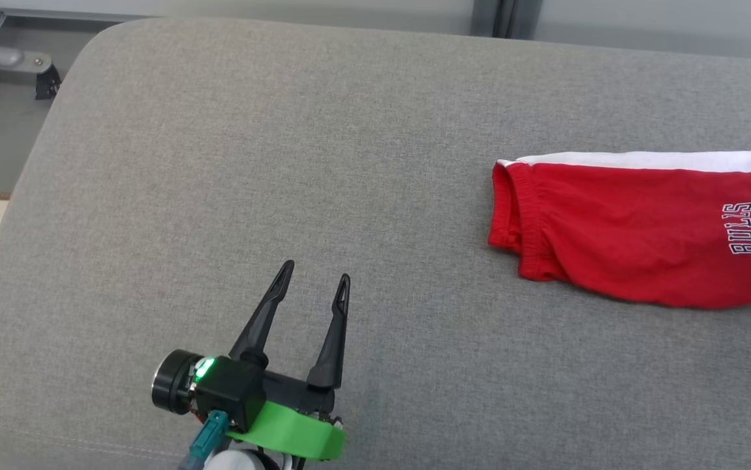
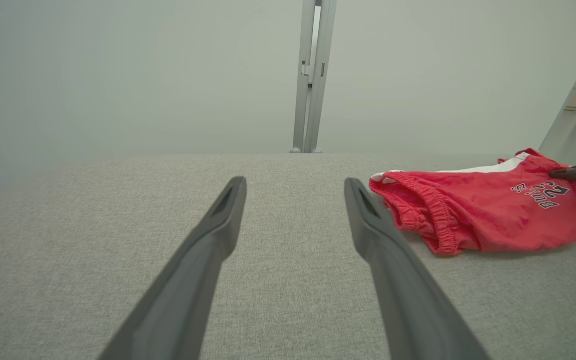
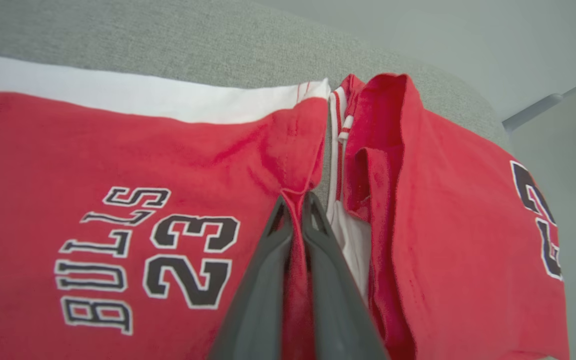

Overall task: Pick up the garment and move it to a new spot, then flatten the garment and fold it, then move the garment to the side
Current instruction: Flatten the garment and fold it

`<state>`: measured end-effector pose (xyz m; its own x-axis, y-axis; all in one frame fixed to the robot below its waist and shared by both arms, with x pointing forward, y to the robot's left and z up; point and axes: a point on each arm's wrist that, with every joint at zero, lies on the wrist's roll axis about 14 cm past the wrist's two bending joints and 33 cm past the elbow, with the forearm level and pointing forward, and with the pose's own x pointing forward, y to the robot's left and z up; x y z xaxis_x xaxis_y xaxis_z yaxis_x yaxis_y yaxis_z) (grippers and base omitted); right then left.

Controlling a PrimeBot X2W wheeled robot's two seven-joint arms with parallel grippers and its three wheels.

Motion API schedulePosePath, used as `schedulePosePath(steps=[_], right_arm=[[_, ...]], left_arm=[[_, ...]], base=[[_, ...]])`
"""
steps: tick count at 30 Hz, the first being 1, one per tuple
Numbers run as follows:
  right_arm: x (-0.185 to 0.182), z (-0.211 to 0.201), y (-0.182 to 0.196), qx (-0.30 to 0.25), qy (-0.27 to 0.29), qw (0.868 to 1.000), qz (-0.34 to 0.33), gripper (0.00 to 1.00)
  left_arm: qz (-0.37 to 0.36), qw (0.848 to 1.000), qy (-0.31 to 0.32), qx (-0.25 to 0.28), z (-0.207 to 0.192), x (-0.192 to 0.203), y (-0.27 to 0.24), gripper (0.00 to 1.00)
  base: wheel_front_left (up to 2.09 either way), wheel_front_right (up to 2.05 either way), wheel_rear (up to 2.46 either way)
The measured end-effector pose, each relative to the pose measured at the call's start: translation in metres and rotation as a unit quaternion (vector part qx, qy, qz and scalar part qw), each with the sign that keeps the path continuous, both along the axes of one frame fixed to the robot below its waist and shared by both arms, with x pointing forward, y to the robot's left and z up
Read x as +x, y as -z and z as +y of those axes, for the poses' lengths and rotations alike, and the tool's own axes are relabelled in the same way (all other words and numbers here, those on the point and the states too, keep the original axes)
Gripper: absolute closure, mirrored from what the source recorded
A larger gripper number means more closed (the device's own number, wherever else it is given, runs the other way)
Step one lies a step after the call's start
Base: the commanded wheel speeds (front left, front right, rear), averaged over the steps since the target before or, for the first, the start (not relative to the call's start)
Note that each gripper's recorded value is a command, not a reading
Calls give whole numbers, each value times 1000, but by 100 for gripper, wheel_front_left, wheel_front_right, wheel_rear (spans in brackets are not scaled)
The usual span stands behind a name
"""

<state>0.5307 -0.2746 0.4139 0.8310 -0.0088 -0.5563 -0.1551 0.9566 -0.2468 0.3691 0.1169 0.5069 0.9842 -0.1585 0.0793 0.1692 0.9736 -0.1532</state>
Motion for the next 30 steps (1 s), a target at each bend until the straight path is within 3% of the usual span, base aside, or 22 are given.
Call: schedulePosePath(steps=[6, 15, 23, 30], right_arm=[[7, 12, -52, -9, -27, 998, -57, 100], [4, 104, -113, 19, -126, 984, -124, 100], [-23, 202, -106, 58, -227, 967, -101, 100], [-41, 260, -88, 86, -275, 956, -57, 100]], left_arm=[[-12, 1000, 12, -3, -9, -6, -8, 0], [-26, 999, 22, -6, -16, -23, -17, 0], [-26, 1000, 1, -11, -5, -37, -18, 0], [-23, 999, -19, -18, 4, -44, -17, 0]], base=[[0, 0, 0], [0, 0, 0], [0, 0, 0], [0, 0, 0]])
